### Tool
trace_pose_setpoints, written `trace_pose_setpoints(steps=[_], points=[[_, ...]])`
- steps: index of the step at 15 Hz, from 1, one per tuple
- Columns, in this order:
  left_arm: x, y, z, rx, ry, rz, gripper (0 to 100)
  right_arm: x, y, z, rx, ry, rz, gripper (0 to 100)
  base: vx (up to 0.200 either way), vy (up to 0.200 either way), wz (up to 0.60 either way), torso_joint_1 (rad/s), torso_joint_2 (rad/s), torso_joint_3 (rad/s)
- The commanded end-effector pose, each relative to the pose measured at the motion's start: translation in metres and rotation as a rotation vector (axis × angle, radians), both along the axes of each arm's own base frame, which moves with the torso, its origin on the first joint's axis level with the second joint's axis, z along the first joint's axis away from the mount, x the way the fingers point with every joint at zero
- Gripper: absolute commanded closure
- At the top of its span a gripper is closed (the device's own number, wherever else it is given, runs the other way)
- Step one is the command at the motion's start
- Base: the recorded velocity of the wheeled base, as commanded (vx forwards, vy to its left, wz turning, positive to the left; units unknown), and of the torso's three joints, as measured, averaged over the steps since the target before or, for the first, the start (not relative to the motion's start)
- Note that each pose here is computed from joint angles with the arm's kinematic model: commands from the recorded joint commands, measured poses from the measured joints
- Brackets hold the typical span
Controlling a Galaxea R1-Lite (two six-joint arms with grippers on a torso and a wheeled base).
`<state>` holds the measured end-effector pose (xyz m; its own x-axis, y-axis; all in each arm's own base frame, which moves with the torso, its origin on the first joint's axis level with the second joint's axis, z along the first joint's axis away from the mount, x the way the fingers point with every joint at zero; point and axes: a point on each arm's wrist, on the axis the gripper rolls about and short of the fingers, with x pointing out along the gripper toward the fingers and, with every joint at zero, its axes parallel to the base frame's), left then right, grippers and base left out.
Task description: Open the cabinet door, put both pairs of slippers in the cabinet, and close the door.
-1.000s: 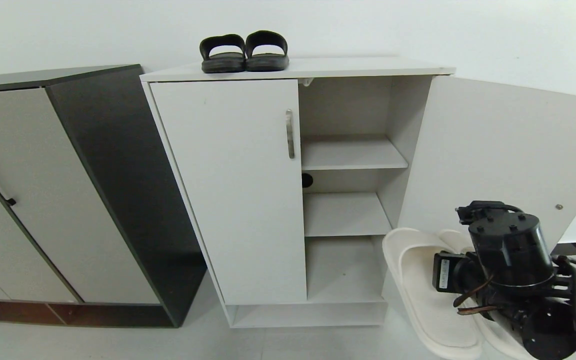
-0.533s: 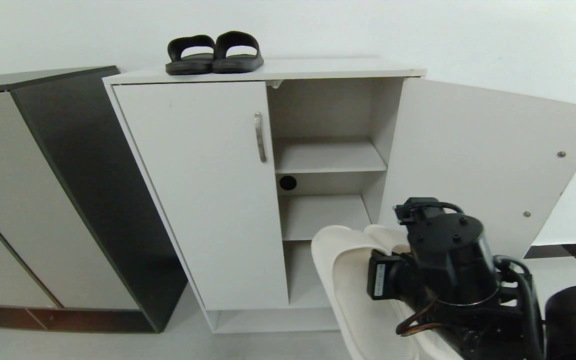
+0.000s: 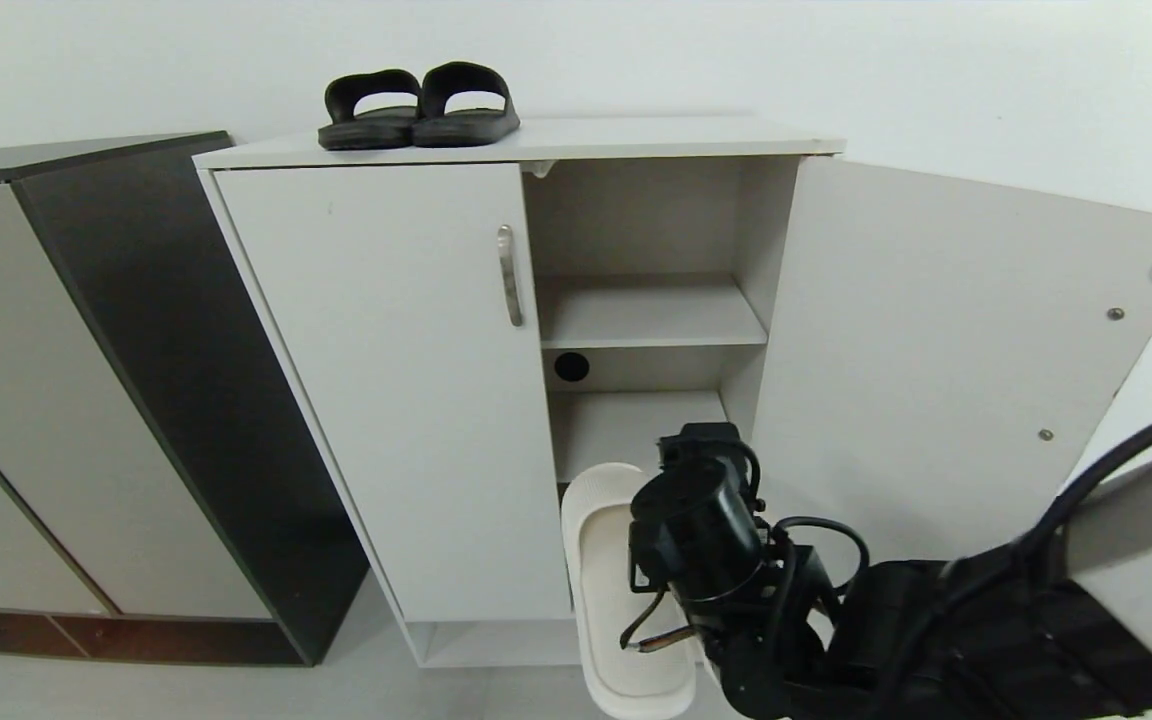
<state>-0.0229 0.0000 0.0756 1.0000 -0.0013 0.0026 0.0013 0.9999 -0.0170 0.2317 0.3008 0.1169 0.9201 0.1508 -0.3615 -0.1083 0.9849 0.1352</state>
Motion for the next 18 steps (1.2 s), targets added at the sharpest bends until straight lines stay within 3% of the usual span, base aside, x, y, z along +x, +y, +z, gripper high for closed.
trace_pose_setpoints(steps=[1,5,13,18], points=[[0.000,0.000,0.000,0.000,0.001,0.000,100,0.029,0.014,-0.033,-0.038,0.024,-0.040,100,0.000,0.000,0.00,0.000,0.00,0.000],[0.000,0.000,0.000,0.000,0.001,-0.003,100,0.054,0.024,-0.052,-0.065,-0.010,-0.062,100,0.000,0.000,0.00,-0.002,0.00,-0.025],[0.000,0.000,0.000,0.003,0.001,-0.013,100,0.063,0.024,-0.059,-0.107,-0.254,-0.089,100,0.000,0.000,0.00,0.004,0.00,-0.189],[0.000,0.000,0.000,0.003,0.001,-0.011,100,0.064,0.023,-0.059,-0.108,-0.269,-0.094,100,0.000,0.000,0.00,0.003,0.00,-0.195]])
